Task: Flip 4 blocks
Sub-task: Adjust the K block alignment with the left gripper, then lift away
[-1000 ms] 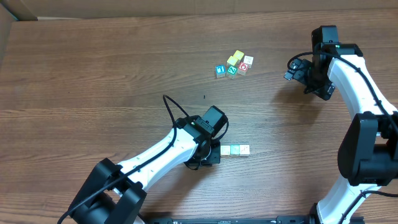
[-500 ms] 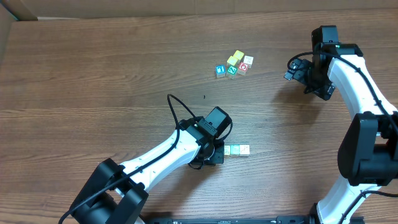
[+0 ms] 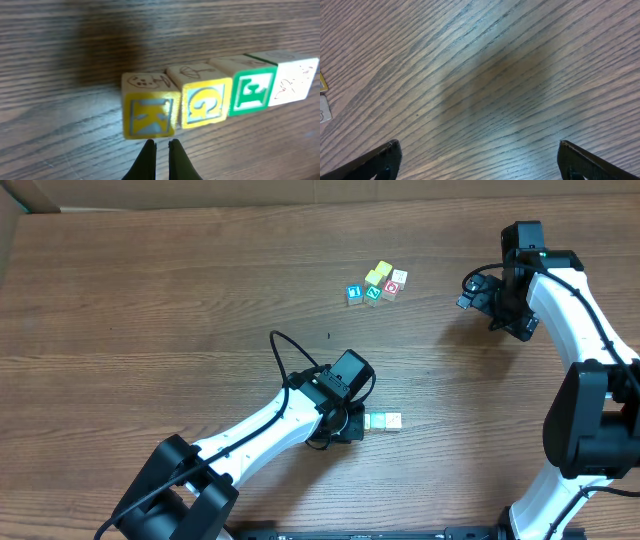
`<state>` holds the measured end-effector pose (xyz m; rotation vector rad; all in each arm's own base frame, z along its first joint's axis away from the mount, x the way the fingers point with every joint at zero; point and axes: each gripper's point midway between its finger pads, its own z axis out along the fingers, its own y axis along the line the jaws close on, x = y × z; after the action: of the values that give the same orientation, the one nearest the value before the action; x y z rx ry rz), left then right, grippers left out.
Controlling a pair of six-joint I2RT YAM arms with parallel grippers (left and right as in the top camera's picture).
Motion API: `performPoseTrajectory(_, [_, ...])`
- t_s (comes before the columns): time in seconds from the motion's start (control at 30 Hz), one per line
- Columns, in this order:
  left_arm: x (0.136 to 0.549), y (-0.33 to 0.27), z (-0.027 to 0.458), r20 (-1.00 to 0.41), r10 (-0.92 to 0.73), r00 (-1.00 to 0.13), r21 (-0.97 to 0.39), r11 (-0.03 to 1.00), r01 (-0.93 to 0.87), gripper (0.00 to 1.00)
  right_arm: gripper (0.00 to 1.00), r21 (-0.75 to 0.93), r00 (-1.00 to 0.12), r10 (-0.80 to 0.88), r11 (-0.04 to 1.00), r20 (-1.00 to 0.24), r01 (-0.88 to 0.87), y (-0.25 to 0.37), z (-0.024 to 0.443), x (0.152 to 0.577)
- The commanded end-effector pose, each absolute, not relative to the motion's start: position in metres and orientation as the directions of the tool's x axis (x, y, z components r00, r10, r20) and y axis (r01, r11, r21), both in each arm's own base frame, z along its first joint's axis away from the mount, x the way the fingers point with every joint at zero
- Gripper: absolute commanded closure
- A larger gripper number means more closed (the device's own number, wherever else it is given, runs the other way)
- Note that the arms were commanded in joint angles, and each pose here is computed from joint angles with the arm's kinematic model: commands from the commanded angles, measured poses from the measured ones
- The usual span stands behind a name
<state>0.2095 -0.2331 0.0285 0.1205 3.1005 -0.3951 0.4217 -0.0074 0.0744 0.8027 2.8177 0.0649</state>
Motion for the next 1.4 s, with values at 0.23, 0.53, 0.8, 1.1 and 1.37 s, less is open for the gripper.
performPoseTrajectory(0.23, [0.222, -0.229, 0.069, -0.139, 0.056, -0.989, -0.281, 0.955, 0.093, 0.96, 0.00, 0.103, -0.823, 0.532, 0.846, -0.197, 0.523, -0.008, 0.077, 0.424])
performPoseTrajectory(0.53, [0.234, -0.185, 0.045, -0.156, 0.006, -0.988, -0.055, 0.998, 0.015, 0.96, 0.00, 0.103, -0.823, 0.532, 0.846, -0.197, 0.523, -0.008, 0.077, 0.424])
performPoseTrajectory(0.8, [0.231, -0.196, 0.010, -0.065, -0.012, -0.998, -0.066, 0.998, -0.008, 0.96, 0.00, 0.103, -0.823, 0.532, 0.846, -0.197, 0.523, -0.008, 0.077, 0.424])
performPoseTrajectory(1.1, [0.225, -0.207, 0.009, -0.023, -0.009, -1.000, -0.123, 0.992, -0.006, 0.96, 0.00, 0.103, -0.823, 0.532, 0.846, -0.197, 0.523, -0.008, 0.077, 0.424])
performPoseTrajectory(1.37, [0.223, -0.209, 0.009, -0.014, -0.008, -1.000, -0.133, 0.991, -0.006, 0.96, 0.00, 0.103, -0.823, 0.532, 0.846, -0.197, 0.523, -0.008, 0.077, 0.424])
